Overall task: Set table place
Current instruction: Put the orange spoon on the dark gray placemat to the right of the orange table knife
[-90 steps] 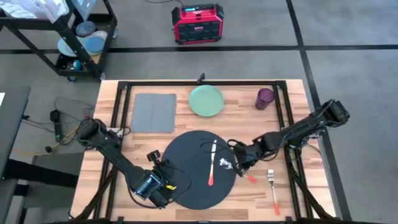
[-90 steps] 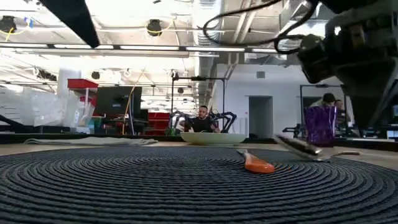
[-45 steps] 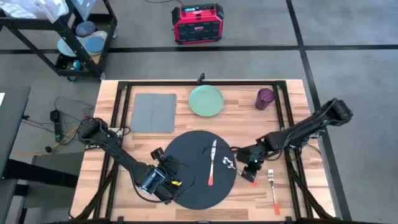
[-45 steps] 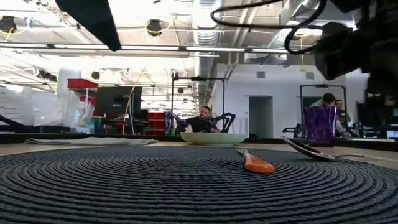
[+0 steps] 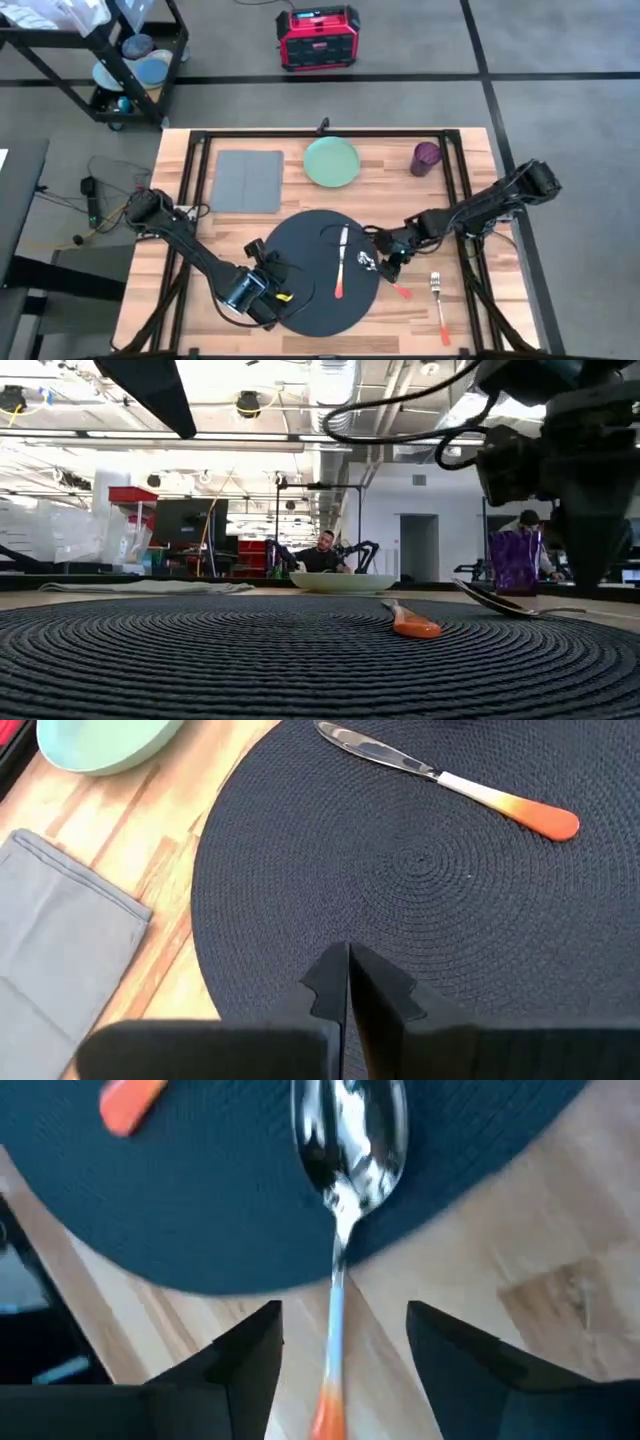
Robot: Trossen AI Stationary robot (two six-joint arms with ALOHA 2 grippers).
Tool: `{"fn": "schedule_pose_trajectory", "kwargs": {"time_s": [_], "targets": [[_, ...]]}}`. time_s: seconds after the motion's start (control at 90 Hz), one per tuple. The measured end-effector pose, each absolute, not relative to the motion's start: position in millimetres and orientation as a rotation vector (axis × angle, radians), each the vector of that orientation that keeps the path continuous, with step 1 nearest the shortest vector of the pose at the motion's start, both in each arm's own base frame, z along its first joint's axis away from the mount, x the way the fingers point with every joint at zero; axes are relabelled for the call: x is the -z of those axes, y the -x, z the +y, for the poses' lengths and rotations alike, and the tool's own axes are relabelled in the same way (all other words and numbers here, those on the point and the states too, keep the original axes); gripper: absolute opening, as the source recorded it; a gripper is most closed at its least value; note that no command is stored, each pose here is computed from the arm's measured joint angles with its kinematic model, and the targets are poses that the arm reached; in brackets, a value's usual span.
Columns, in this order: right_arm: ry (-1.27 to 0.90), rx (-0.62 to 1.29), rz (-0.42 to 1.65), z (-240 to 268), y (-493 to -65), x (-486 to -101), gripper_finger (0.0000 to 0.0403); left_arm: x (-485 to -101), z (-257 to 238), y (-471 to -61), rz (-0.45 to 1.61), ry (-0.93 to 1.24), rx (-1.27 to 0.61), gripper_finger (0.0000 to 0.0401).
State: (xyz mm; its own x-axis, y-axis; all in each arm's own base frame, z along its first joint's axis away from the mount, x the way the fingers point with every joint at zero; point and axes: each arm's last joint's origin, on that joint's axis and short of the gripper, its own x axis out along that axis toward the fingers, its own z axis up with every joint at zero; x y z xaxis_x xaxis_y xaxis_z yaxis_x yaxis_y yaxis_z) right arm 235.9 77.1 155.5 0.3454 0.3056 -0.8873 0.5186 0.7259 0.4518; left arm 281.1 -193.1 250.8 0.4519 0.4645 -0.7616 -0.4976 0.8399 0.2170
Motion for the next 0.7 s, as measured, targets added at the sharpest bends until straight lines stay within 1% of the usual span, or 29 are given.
{"fn": "schedule_pose_trajectory", "kwargs": {"time_s": [0.133,0.378,0.7], "targets": [[-0.768,0.222,1.27,76.7,-231.3,-153.3,0.019,-250.8,-193.1,-281.1,0.928,0.04,-0.595,0.0],[-0.775,0.208,1.237,88.0,-234.0,-151.0,0.0182,-250.8,-193.1,-281.0,0.928,0.04,-0.595,0.0],[-0.764,0.215,1.296,98.9,-237.5,-132.9,0.0182,-250.7,-192.7,-280.4,0.94,0.023,-0.59,0.0]]}}
